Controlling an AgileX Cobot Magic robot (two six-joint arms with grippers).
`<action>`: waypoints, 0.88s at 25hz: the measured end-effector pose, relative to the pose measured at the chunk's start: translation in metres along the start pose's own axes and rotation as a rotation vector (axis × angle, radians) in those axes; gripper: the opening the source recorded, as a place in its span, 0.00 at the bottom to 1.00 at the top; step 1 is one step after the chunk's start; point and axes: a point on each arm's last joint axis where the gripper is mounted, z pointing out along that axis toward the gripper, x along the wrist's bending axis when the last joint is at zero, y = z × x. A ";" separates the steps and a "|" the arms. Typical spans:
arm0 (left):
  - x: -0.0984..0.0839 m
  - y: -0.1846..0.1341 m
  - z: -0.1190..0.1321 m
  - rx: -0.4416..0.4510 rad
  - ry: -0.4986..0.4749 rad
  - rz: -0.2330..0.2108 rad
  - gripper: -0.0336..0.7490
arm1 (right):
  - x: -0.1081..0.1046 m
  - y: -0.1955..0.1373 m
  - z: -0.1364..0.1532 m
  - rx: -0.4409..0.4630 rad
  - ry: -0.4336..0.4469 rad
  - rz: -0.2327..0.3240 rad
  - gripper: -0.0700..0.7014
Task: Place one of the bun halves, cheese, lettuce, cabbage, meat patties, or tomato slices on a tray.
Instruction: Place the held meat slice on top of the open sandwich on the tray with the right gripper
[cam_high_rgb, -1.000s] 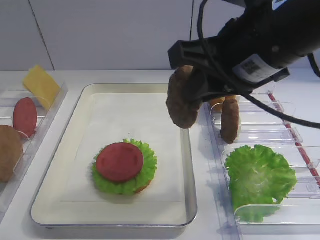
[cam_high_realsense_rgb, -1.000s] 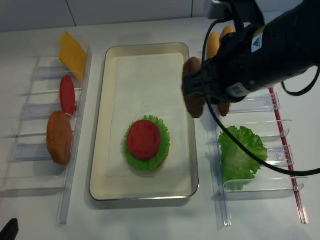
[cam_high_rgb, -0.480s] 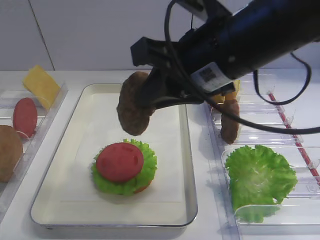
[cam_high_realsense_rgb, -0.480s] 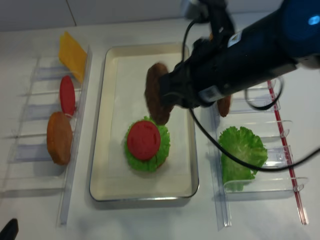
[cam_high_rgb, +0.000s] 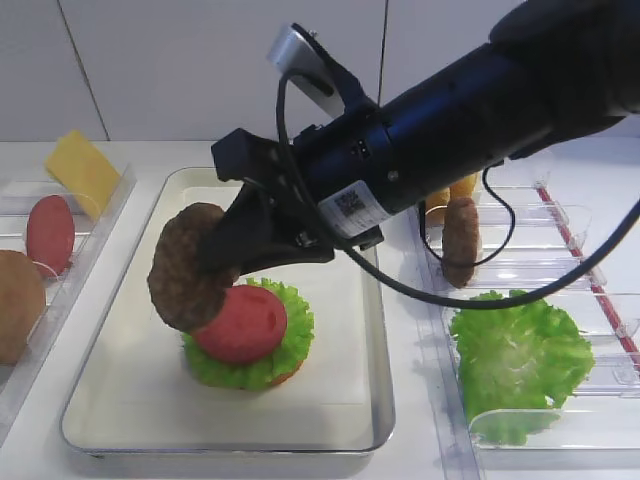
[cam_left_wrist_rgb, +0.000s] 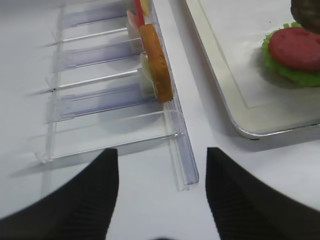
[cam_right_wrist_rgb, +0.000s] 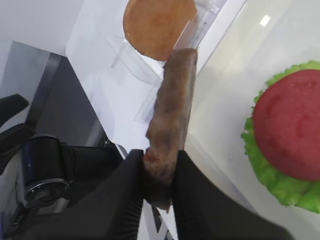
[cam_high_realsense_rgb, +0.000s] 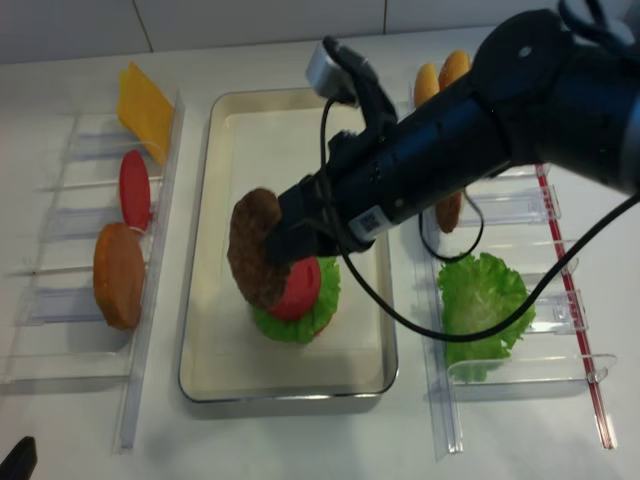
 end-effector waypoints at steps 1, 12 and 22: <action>0.000 0.000 0.000 0.000 0.000 0.000 0.53 | -0.003 0.001 0.001 -0.001 0.013 0.014 0.30; 0.000 0.000 0.000 0.000 0.000 -0.002 0.53 | -0.034 0.009 0.007 0.024 0.267 0.138 0.30; 0.000 0.000 0.000 -0.002 0.000 -0.002 0.53 | -0.072 0.012 0.018 0.008 0.253 0.237 0.30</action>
